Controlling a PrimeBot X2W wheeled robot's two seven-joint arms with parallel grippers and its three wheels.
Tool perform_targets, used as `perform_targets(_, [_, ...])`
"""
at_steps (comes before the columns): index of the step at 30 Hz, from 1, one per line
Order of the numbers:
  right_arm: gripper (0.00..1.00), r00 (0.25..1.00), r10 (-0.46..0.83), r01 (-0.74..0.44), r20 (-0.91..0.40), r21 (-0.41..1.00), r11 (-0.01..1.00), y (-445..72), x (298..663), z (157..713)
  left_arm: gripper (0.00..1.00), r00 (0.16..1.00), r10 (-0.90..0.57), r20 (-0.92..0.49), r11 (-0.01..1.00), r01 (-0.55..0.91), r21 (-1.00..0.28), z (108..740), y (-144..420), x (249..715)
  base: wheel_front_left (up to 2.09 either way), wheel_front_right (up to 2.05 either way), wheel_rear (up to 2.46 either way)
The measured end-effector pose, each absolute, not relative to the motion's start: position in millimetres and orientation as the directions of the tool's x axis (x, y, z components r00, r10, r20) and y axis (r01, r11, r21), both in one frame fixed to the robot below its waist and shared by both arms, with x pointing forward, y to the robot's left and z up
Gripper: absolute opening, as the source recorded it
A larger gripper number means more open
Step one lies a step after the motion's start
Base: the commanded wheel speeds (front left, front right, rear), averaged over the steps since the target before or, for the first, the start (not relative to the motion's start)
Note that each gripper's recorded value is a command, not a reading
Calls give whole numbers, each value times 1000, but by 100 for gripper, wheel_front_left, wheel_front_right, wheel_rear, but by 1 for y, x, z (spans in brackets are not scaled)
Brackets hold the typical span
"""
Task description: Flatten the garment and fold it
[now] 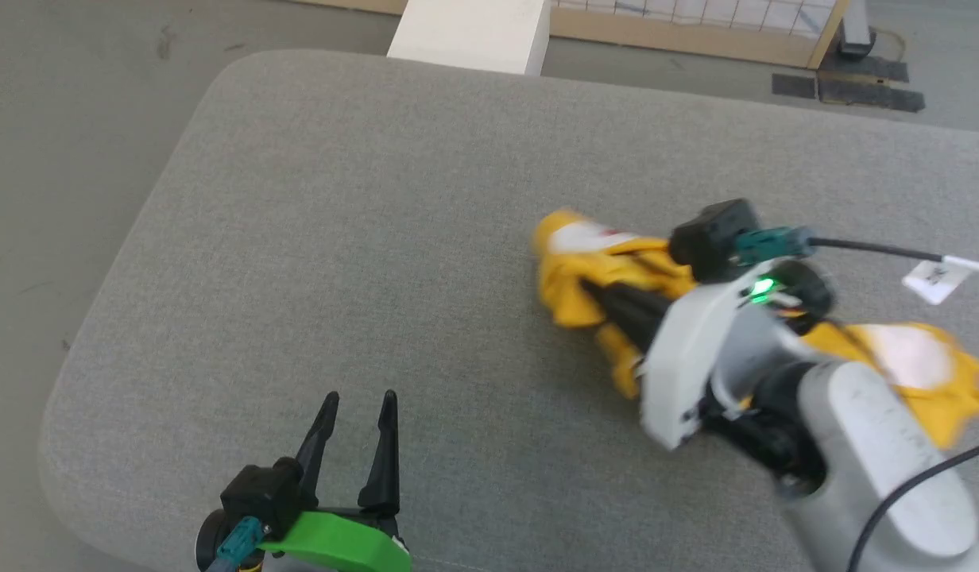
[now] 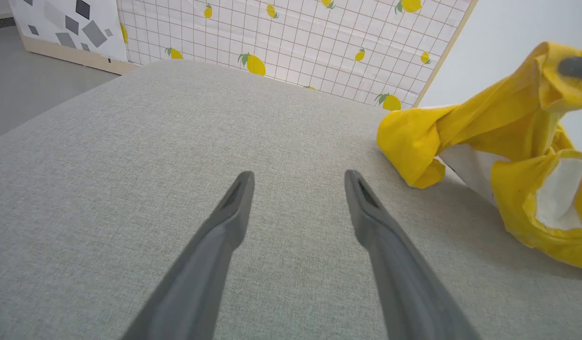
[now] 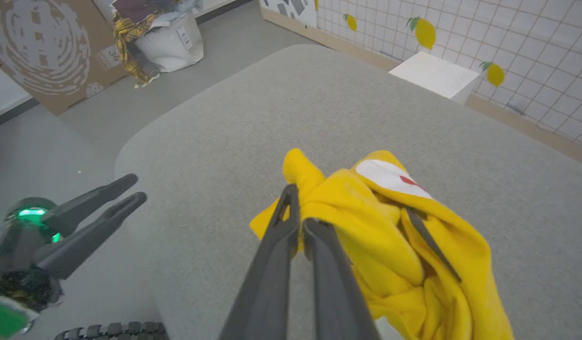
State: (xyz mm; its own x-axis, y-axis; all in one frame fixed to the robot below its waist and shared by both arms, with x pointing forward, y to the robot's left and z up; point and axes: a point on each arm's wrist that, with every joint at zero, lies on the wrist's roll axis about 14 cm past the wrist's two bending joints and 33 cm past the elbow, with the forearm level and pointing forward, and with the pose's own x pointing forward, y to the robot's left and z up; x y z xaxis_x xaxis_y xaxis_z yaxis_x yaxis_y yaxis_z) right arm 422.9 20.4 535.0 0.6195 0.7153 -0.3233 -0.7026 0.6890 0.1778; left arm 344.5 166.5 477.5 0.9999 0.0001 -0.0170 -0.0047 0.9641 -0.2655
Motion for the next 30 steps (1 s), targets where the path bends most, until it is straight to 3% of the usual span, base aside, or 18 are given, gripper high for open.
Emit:
perform_targets(4, [0,500,778,-755,-380,250,607,44,385,524,100,1000,4,-22,964,-10,-267,476,167,339,0,0,0])
perform_targets(8, [0,373,751,-743,-545,310,593,39,347,465,100,999,22,-26,963,-28,-267,475,173,334,0,0,0])
perform_targets(9, [10,344,734,-732,-586,322,600,34,338,448,100,999,27,-27,963,-33,-266,475,174,332,0,0,0])
perform_targets(10, [43,320,713,-738,-624,307,600,29,330,434,100,999,30,-28,963,-36,-266,475,175,332,0,0,0])
perform_targets(11, [100,311,702,-744,-641,296,600,27,326,427,100,999,35,-29,963,-41,-266,475,176,331,0,0,0])
perform_targets(18, [100,349,738,-739,-578,315,596,36,335,437,100,998,60,-34,959,-67,-276,474,183,329,0,0,0])
perform_targets(25, [100,514,733,-742,-447,198,641,24,384,490,100,998,58,-28,958,-64,-280,476,182,332,0,0,0])
perform_targets(30, [100,527,644,-738,-554,76,671,-5,397,470,100,997,59,-41,958,-68,-279,472,182,333,0,0,0])
